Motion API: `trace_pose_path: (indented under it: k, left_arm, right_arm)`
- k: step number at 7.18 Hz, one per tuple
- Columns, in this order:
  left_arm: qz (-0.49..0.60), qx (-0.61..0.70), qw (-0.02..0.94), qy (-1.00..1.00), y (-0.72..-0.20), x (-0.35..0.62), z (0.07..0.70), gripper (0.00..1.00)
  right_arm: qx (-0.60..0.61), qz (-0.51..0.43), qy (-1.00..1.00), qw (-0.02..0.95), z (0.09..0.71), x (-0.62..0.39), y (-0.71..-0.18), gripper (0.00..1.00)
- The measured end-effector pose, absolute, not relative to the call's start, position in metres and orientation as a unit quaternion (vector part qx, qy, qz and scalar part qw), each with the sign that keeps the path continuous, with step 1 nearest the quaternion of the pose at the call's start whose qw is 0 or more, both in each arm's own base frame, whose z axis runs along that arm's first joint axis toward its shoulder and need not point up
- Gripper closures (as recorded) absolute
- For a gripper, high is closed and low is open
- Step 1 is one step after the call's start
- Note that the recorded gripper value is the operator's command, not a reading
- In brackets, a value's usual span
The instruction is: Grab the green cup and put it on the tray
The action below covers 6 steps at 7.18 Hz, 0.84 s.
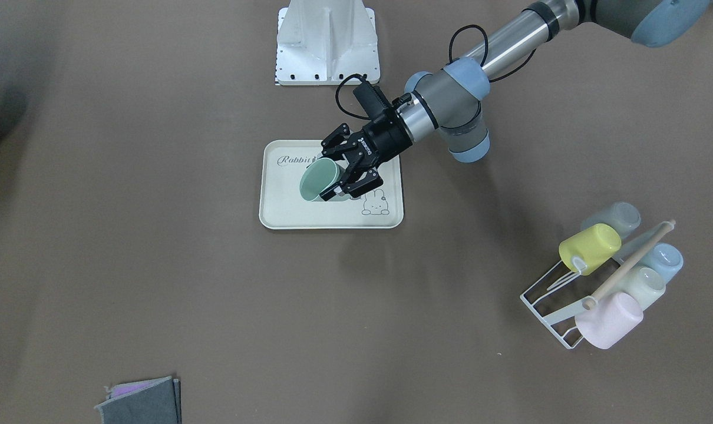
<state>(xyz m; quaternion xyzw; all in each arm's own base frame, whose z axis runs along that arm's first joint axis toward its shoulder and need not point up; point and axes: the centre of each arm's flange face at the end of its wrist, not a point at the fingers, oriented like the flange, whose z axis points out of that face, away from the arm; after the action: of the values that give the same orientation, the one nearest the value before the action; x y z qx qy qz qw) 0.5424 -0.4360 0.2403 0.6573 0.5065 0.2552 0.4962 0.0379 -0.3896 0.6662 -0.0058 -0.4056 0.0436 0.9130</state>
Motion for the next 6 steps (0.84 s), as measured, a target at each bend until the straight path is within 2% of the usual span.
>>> trace_pose_path:
  k: [6]
  left_arm:
    - [0.242,0.639,0.483,0.547,-0.412,0.564,0.286,0.67]
  right_arm:
    - [-0.005,0.043,-0.406,0.913,0.665,0.038,-0.390,0.00]
